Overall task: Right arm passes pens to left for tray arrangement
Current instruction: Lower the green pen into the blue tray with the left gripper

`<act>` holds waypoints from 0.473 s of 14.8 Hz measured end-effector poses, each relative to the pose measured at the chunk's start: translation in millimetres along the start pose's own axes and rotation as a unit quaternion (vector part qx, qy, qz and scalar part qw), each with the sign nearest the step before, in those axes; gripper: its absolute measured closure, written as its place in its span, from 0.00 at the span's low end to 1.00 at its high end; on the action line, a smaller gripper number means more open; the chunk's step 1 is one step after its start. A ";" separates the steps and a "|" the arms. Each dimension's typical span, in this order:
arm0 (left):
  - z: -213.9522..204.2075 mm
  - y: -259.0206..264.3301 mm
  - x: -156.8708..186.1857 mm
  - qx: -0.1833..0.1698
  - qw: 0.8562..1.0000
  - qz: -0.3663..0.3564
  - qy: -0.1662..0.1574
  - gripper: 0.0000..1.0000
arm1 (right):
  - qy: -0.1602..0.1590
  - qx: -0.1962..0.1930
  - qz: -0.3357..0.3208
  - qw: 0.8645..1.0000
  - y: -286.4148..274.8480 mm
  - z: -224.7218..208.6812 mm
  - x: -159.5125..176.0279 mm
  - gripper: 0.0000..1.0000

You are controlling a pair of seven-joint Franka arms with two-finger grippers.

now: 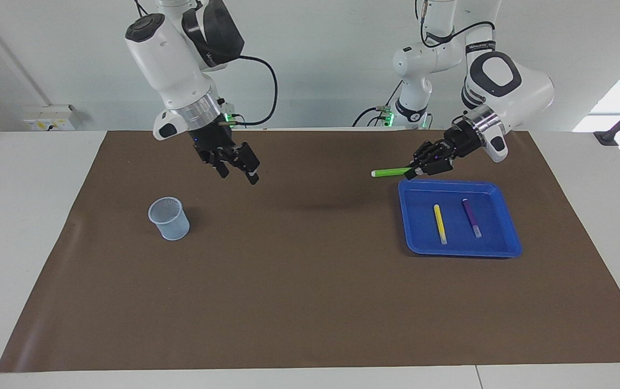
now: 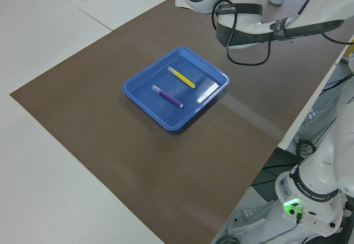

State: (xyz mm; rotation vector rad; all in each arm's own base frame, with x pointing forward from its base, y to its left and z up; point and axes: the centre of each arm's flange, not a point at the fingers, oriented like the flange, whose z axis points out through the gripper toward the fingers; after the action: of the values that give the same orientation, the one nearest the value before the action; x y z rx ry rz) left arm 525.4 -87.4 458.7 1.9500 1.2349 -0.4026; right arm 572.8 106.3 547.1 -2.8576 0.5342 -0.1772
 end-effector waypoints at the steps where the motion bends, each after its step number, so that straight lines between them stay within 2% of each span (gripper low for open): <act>1: -2.4 3.9 10.9 0.030 0.999 0.024 0.011 0.82 | 0.005 -0.013 -0.027 1.000 16.4 -3.0 8.7 0.00; 4: -10.1 9.5 52.0 0.115 0.988 0.097 0.043 0.82 | 0.011 -0.053 -0.086 0.995 61.4 -13.6 28.2 0.00; 7: -12.7 10.1 92.2 0.216 0.958 0.178 0.059 0.82 | 0.011 -0.073 -0.100 0.992 85.1 -29.5 36.6 0.00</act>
State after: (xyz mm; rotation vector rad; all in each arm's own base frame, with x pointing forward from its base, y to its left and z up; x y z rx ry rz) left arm 576.5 -22.8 414.2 2.5484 0.8862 -0.3964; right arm 573.0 9.7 557.5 -3.0547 0.2732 -0.2121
